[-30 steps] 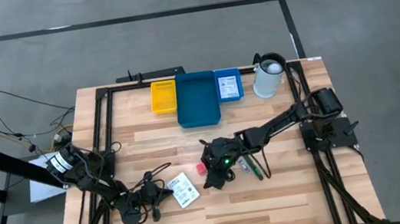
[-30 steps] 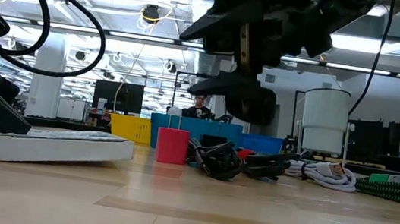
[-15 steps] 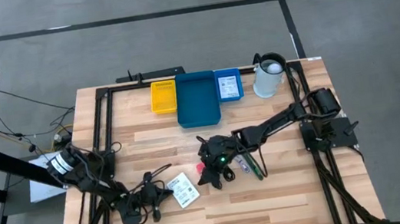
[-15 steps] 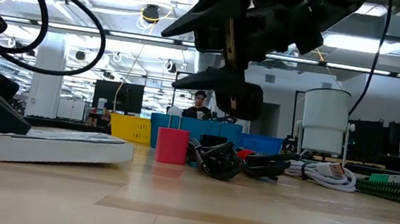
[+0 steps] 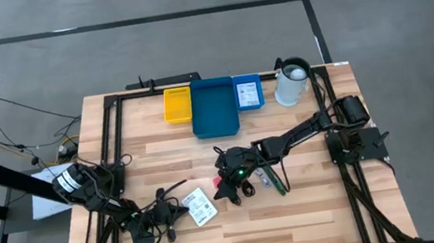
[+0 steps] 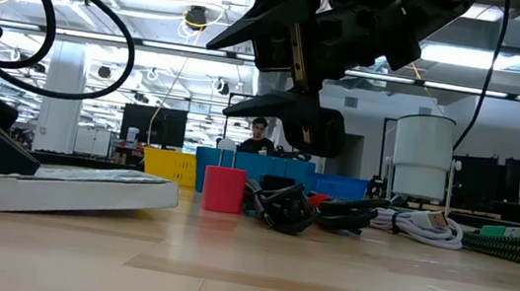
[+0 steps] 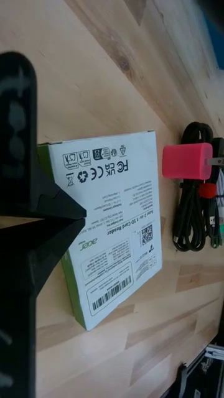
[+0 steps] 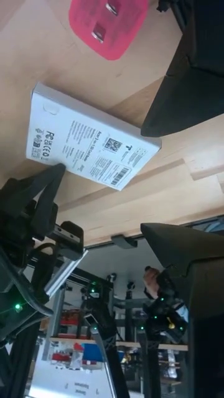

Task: Pick and place items into bin
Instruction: Put the white card reader box into the blue bin

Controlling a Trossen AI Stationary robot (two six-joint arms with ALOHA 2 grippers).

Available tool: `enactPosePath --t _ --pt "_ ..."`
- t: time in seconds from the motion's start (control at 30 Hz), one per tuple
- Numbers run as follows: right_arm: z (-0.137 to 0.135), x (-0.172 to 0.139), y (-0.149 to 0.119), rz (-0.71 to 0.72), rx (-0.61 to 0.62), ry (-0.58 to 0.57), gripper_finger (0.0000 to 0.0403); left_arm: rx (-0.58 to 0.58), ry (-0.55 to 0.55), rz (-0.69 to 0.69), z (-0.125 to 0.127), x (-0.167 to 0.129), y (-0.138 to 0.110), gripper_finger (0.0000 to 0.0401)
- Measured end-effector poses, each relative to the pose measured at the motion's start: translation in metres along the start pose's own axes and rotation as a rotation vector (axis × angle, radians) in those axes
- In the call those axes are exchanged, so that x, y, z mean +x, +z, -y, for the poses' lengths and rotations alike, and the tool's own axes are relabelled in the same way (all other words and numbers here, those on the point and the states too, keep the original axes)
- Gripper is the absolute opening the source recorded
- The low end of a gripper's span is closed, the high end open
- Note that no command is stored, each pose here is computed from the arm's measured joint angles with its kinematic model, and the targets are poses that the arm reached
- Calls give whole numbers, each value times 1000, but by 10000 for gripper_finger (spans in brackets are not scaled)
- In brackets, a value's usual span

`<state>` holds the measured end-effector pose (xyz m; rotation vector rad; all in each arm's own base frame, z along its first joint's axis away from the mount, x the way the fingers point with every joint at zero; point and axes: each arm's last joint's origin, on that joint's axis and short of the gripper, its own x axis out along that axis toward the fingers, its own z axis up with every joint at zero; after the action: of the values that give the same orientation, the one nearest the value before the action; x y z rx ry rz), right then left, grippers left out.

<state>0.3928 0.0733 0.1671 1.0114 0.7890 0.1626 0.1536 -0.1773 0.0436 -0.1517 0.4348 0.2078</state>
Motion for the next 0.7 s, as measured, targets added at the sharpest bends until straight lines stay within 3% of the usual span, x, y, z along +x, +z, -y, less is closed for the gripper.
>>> enactPosePath --t 0.27,0.43,0.47,0.7 --pt "11 9 -4 -51 33 -17 233 -34 -12 -7 1 -1 -1 0" --pt "15 18 -2 -72 32 30 233 -40 -27 -21 3 -3 -3 0" --pt "15 21 -1 -76 38 42 233 15 -39 -57 2 -4 -5 0" --pt "10 26 7 -100 24 67 233 12 -30 -46 8 -3 -3 0"
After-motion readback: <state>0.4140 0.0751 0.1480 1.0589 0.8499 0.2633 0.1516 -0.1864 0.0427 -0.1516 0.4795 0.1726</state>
